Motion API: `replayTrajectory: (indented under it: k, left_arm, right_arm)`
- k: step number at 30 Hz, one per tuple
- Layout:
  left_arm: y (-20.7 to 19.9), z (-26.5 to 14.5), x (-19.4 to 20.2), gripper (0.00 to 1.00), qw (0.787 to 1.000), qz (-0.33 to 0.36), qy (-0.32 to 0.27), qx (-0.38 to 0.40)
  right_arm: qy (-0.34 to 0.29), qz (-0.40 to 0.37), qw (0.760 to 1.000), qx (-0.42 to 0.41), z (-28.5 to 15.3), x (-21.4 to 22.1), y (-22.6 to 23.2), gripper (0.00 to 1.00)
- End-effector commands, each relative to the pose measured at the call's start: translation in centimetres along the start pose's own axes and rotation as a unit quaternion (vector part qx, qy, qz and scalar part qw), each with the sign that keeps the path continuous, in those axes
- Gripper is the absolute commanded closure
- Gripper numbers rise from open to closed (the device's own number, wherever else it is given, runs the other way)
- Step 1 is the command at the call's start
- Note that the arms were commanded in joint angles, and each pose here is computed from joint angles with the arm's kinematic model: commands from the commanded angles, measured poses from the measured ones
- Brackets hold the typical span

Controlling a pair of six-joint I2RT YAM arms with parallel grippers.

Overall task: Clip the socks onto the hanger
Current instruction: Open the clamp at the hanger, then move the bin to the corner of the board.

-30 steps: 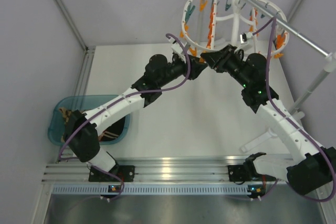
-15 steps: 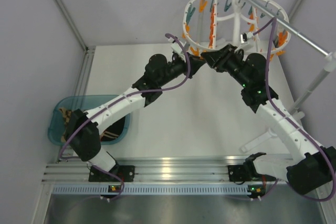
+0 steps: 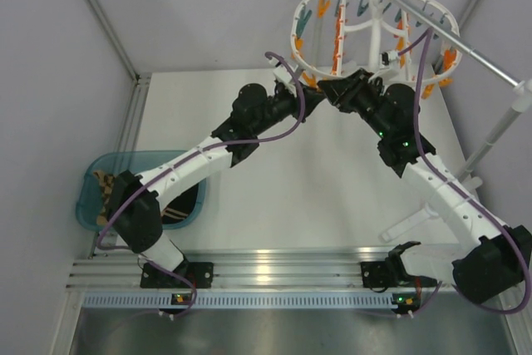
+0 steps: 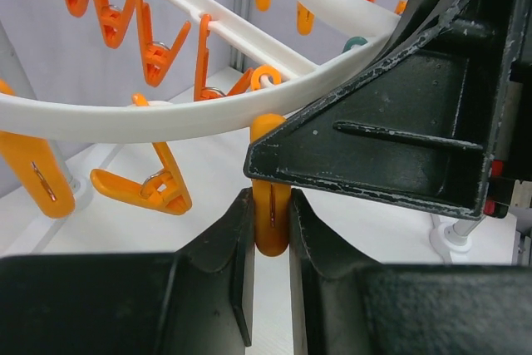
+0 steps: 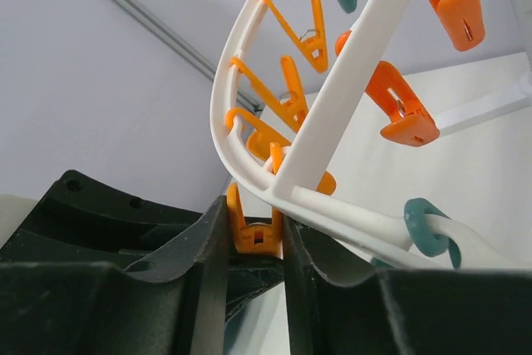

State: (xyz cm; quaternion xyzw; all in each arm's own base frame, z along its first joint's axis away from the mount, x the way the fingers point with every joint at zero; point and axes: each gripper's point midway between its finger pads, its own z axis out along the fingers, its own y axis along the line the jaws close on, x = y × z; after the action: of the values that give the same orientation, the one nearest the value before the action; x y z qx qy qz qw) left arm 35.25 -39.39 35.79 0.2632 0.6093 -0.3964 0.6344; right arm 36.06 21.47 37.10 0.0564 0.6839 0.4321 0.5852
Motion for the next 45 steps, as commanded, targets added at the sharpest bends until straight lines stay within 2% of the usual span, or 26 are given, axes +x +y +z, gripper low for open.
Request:
replayTrajectory:
  k: [1,2,4,5,9,10,17,18,20,21,23,24,26,27,30,33,34,36,39,40,42,43,45]
  left_arm:
    - [-1.5,0.4,-1.6,1.0,0.999,0.014,-0.014,0.029]
    - [-1.4,0.4,-1.4,0.93,0.999,0.015,-0.012,0.028]
    - [-1.4,0.2,-1.3,0.75,1.0,0.015,-0.009,0.025]
    - [-1.2,0.1,-1.5,0.59,1.0,0.015,-0.01,0.019]
    - [0.1,-1.2,-1.3,0.38,1.0,-0.011,0.003,-0.007]
    - [0.6,-1.7,-1.1,0.37,1.0,-0.023,0.011,-0.014]
    - [5.4,-7.7,-2.5,0.34,0.992,-0.083,0.034,-0.083]
    - [7.3,-9.1,-2.0,0.33,0.988,-0.1,0.044,-0.108]
    - [8.3,-11.5,-0.2,0.34,0.98,-0.123,0.093,-0.126]
    - [10.1,-12.9,0.4,0.34,0.974,-0.126,0.107,-0.152]
    - [11.1,-15.2,1.0,0.37,0.969,-0.13,0.13,-0.165]
    - [13.0,-17.6,2.2,0.37,0.961,-0.131,0.153,-0.192]
    - [14.2,-20.6,2.4,0.37,0.952,-0.127,0.168,-0.221]
    - [15.6,-23.6,3.8,0.36,0.937,-0.131,0.203,-0.251]
    - [17.0,-28.6,4.3,0.36,0.924,-0.102,0.247,-0.274]
    - [17.3,-34.0,6.1,0.35,0.901,-0.091,0.31,-0.29]
    - [16.6,-35.7,7.0,0.35,0.891,-0.109,0.331,-0.29]
    - [17.7,-38.8,7.5,0.35,0.877,-0.114,0.344,-0.314]
    - [18.4,-41.8,9.1,0.36,0.85,-0.167,0.362,-0.344]
    - [19.1,-42.9,10.1,0.37,0.83,-0.179,0.382,-0.366]
    - [19.9,-44.1,11.4,0.39,0.803,-0.199,0.397,-0.397]
    - [20.7,-45.5,12.5,0.41,0.775,-0.207,0.418,-0.427]
    - [21.5,-46.5,13.5,0.41,0.743,-0.231,0.421,-0.466]
  right_arm:
    - [-0.038,-0.019,0.999,0.008,0.7,-2.0,0.4,0.76]
    - [-0.038,-0.024,0.999,0.009,0.7,-2.1,0.3,0.86]
    - [-0.032,-0.029,0.999,0.016,0.7,-1.8,0.0,0.94]
    - [-0.032,-0.03,0.999,0.017,0.7,-1.8,-0.1,1.0]
    - [-0.028,-0.026,0.999,0.014,0.7,-2.0,-0.3,1.0]
    - [-0.024,-0.02,0.999,0.012,0.7,-1.8,-0.3,1.0]
    - [-0.021,0.001,1.0,-0.02,0.7,-2.2,0.6,1.0]
    - [-0.024,-0.001,0.999,-0.027,0.7,-2.4,0.9,1.0]
    - [-0.021,-0.001,0.999,-0.036,0.6,-2.4,1.2,1.0]
    - [-0.025,-0.004,0.999,-0.04,0.5,-2.6,1.4,1.0]
    - [-0.02,-0.01,0.999,-0.046,0.5,-2.5,1.6,1.0]
    - [-0.02,-0.014,0.998,-0.049,0.4,-2.5,1.8,1.0]
    - [-0.017,-0.024,0.998,-0.054,0.2,-2.4,1.9,1.0]
    - [-0.015,-0.027,0.998,-0.056,0.1,-2.3,1.9,1.0]
    - [-0.01,-0.043,0.997,-0.061,-0.3,-2.0,1.9,1.0]
    - [-0.005,-0.058,0.996,-0.063,-0.7,-1.6,1.8,1.0]
    - [-0.002,-0.062,0.996,-0.064,-0.8,-1.4,1.7,1.0]
    - [0.001,-0.066,0.996,-0.062,-0.9,-1.2,1.5,1.0]
    - [0.005,-0.07,0.996,-0.06,-1.2,-0.9,1.2,1.0]
    - [0.007,-0.071,0.996,-0.058,-1.3,-0.7,1.1,1.0]
    - [0.008,-0.072,0.996,-0.057,-1.3,-0.7,1.0,1.0]
    - [0.009,-0.073,0.996,-0.058,-1.4,-0.6,1.0,1.0]
    - [0.009,-0.076,0.995,-0.057,-1.5,-0.7,1.0,1.0]
